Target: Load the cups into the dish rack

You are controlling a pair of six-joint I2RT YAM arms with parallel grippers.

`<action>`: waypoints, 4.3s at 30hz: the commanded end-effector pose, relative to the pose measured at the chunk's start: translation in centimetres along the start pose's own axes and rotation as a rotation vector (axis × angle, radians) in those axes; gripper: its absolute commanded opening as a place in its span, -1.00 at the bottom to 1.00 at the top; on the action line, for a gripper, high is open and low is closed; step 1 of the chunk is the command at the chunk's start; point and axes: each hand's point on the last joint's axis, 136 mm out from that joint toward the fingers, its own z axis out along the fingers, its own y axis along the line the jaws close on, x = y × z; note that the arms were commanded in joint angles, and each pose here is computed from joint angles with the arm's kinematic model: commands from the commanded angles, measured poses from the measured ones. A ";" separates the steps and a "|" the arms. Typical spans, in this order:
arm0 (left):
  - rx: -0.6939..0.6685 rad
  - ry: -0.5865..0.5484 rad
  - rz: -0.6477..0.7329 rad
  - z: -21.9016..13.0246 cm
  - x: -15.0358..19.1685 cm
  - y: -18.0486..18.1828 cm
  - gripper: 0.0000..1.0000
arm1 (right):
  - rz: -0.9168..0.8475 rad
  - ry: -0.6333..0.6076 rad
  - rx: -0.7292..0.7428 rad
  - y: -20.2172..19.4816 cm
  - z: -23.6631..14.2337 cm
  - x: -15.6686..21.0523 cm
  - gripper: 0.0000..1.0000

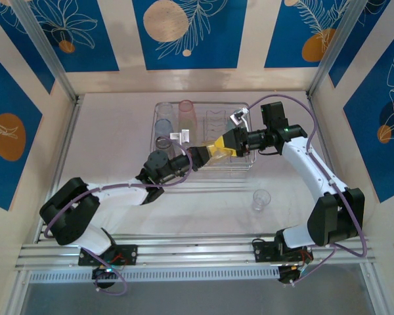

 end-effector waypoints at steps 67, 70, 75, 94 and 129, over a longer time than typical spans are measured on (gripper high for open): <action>-0.831 0.031 0.480 -15.5 -2.5 7.9 0.91 | 0.031 0.259 1.421 -21.2 -8.5 -5.2 -1.00; -0.835 0.031 0.482 -15.7 -2.5 7.9 0.91 | -0.018 0.229 1.465 -22.1 -8.7 -6.0 -1.00; -0.835 0.033 0.482 -15.7 -2.4 7.9 0.90 | -0.094 0.132 1.478 -23.4 -8.1 -7.2 -1.00; -0.833 0.038 0.475 -16.1 -2.2 7.9 0.89 | -0.165 0.021 1.393 -26.5 -4.9 -7.4 -0.84; -0.835 0.092 0.484 -15.3 -1.7 8.1 0.90 | -0.032 0.111 1.257 -19.5 -4.8 -3.7 0.48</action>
